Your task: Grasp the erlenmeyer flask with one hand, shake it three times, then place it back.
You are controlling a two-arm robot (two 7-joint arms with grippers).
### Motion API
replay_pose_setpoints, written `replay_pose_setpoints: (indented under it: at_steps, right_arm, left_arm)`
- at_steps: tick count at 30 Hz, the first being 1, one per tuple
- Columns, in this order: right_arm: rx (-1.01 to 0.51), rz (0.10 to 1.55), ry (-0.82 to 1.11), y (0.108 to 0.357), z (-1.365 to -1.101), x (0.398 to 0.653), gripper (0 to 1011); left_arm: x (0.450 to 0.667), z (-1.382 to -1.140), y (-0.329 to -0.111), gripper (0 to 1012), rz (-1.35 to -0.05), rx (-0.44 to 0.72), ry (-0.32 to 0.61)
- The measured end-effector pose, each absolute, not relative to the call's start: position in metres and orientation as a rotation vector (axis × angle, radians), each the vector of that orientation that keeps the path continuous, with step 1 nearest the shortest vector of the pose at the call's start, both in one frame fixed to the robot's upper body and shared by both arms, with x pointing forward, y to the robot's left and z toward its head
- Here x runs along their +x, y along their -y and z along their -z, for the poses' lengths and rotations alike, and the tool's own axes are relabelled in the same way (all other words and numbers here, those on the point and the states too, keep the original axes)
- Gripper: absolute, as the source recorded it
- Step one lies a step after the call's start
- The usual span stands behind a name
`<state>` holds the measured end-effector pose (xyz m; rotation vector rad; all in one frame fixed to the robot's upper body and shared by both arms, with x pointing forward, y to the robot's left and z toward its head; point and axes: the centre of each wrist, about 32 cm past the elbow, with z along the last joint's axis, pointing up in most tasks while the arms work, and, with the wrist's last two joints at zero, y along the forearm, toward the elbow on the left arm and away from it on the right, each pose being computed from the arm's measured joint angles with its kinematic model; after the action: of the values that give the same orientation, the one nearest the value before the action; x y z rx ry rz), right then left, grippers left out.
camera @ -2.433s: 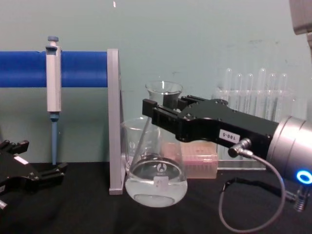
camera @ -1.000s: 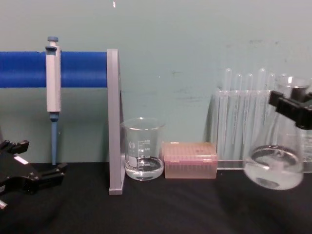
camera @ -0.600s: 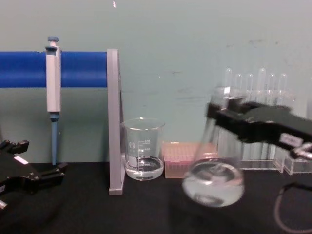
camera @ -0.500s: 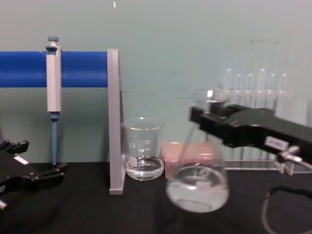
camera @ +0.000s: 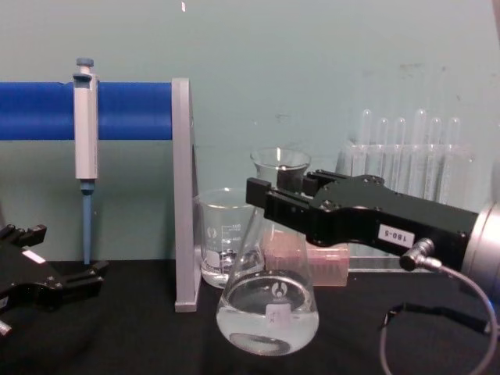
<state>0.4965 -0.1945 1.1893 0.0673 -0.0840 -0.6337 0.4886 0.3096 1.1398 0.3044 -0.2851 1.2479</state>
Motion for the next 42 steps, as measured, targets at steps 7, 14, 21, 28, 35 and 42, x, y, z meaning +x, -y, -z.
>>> replay_pose_setpoints:
  at_steps: [7,14,21,28,35,42]
  right_arm:
    - [0.067,0.672,0.093,0.198,-1.19,0.496,449]
    - [0.07,0.788,0.096,0.213,-1.191,0.494,449]
    - [0.069,0.969,0.111,0.244,-1.192,0.488,449]
    - [0.064,1.1,0.123,0.267,-1.194,0.479,449]
    - [0.048,1.168,0.116,0.28,-1.193,0.474,449]
    - [0.045,1.148,0.111,0.277,-1.193,0.476,449]
  left_arm:
    - [0.489,-1.14,-0.31,1001,-1.248,0.304,0.285]
    - [0.489,-1.14,-0.31,1001,-1.248,0.304,0.285]
    - [0.489,-1.14,-0.31,1001,-1.248,0.304,0.285]
    - [0.489,-1.14,-0.31,1001,-1.248,0.304,0.285]
    - [0.489,-1.14,-0.31,1001,-1.248,0.304,0.285]
    - [0.489,-1.14,-0.31,1001,-1.248,0.305,0.285]
